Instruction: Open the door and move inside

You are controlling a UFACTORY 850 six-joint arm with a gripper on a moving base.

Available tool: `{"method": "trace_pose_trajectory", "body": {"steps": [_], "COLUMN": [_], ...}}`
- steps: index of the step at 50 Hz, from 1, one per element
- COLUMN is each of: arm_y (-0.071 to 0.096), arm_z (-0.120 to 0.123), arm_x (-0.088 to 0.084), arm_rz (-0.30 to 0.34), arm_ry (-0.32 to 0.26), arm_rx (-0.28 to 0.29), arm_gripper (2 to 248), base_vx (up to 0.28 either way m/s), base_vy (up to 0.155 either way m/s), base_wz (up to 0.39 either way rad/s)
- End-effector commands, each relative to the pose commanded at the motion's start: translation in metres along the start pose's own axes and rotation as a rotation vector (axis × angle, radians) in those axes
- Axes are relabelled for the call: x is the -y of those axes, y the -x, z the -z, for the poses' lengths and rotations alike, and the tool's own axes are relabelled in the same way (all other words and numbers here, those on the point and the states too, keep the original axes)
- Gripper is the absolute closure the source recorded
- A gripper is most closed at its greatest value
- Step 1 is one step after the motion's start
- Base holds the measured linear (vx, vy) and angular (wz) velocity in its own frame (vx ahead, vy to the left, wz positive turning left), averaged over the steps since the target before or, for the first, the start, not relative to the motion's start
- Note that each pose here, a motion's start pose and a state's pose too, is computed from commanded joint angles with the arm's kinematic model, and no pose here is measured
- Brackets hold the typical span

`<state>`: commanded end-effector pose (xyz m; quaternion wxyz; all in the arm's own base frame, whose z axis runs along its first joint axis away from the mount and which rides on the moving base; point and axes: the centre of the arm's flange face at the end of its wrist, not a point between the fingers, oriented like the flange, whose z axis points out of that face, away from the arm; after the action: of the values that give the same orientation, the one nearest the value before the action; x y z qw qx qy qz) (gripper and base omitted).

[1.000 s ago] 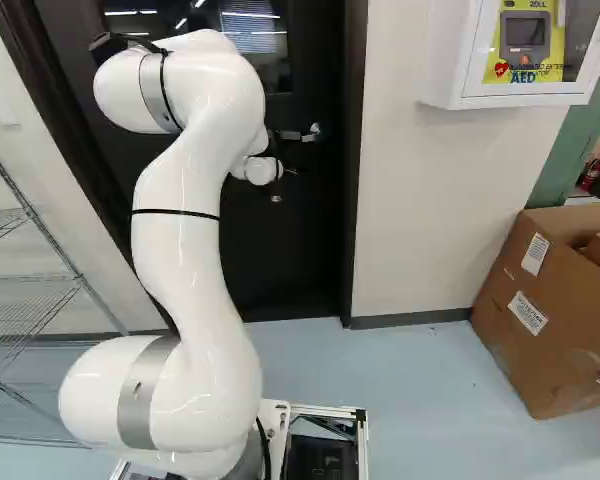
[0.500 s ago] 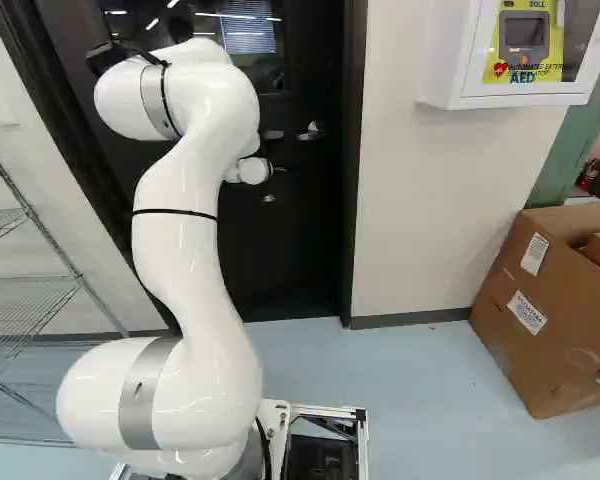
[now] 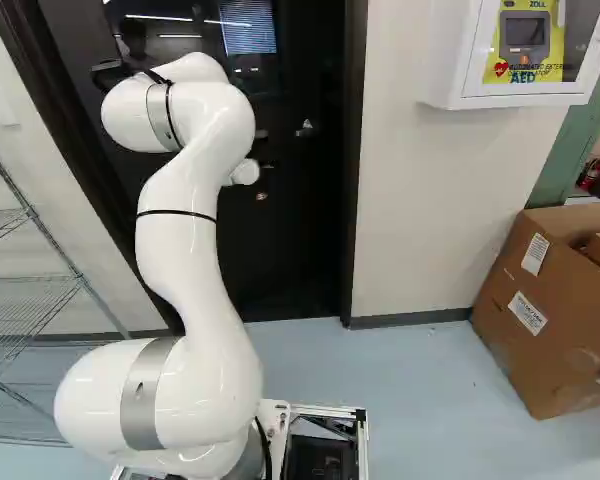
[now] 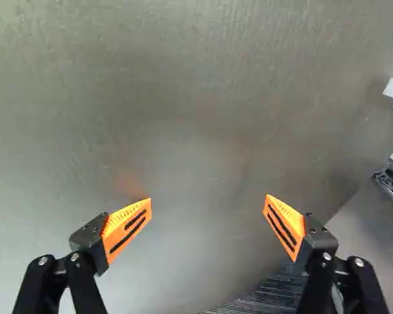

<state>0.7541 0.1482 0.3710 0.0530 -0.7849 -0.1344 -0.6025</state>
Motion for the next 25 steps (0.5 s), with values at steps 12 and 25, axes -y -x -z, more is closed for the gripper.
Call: {"method": "trace_pose_trajectory", "body": {"steps": [12,25], "arm_y": [-0.001,-0.001], "arm_z": [-0.024,-0.02], "arm_x": [0.005,0.005], "arm_rz": [0.004,0.003], "arm_ry": [-0.005,-0.005], "arm_rx": [-0.028,-0.023], "arm_gripper": [3,3], "base_vx": [0.0,0.0], "base_vy": [0.0,0.0], "base_wz": [0.0,0.0]}}
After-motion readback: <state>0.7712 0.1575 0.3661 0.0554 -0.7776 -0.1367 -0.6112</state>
